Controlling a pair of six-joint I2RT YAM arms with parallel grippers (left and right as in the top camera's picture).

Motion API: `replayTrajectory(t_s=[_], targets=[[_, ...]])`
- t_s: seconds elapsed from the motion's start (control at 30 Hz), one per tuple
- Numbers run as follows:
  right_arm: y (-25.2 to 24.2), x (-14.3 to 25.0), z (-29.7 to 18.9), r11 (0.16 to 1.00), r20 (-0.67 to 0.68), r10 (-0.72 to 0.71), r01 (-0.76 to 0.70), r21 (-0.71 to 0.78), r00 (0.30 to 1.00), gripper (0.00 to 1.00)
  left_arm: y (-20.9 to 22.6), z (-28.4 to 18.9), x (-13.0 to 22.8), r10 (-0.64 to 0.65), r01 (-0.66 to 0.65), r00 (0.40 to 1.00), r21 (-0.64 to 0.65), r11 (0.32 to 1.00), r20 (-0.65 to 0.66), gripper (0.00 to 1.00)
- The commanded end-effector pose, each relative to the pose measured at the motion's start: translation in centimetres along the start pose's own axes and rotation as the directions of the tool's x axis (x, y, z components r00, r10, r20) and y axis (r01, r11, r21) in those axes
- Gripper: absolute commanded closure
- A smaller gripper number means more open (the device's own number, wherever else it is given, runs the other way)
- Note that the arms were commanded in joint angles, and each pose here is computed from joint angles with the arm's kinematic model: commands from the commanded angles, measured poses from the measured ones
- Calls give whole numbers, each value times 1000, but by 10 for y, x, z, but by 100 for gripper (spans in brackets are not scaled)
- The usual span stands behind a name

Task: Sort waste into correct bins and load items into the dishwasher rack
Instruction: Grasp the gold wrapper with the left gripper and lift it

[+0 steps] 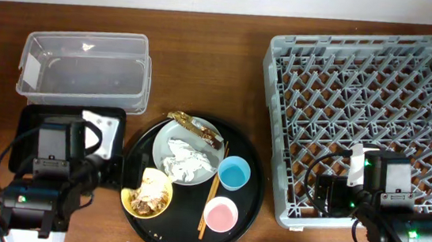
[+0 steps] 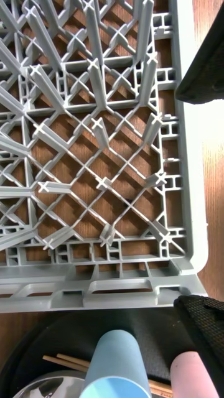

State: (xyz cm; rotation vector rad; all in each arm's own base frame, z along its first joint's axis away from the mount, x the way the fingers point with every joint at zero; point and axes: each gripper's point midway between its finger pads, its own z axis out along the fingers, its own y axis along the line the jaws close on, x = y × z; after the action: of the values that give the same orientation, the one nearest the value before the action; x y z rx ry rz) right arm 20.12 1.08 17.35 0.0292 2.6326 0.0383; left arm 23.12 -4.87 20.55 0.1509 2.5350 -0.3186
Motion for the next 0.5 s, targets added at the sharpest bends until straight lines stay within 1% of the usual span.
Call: replayTrajectory(t_s=[0.0,0.07,0.1,0.13,0.2,0.23,0.27,0.3,0.37,0.43,0.47], targets=[[1,-6,-6,1000,23,5,-5,0,1000,1,-10,18,-26,-64,63,998,88,994,14,1],[1,-6,-6,1000,23,6,-6,0,1000,1,-10,49,-34,-96,99,995,98,990,-35,1],[1,-6,-6,1000,23,6,-6,0,1000,1,-15,74,-37,-138,146,987,108,983,-81,2],[1,-6,-6,1000,23,6,-6,0,1000,1,-24,101,-38,-165,179,978,118,977,-127,4],[1,-6,-6,1000,23,6,-6,0,1000,1,-42,143,-34,-216,243,956,125,962,-197,5],[1,-6,-6,1000,23,6,-6,0,1000,1,-49,164,-29,-276,308,932,111,945,-235,9],[1,-6,-6,1000,23,6,-6,0,1000,1,-59,187,-26,-294,331,921,114,937,-256,20],[1,-6,-6,1000,23,6,-6,0,1000,1,-69,207,-23,-266,306,928,130,943,-260,24],[1,-6,-6,1000,23,6,-6,0,1000,1,-78,228,-22,-241,280,938,138,950,-248,28],[1,-6,-6,1000,23,6,-6,0,1000,1,-74,242,-17,-223,248,947,84,965,-232,34],[1,-6,-6,1000,23,6,-6,0,1000,1,-72,246,-15,-213,230,952,51,972,-221,34]])
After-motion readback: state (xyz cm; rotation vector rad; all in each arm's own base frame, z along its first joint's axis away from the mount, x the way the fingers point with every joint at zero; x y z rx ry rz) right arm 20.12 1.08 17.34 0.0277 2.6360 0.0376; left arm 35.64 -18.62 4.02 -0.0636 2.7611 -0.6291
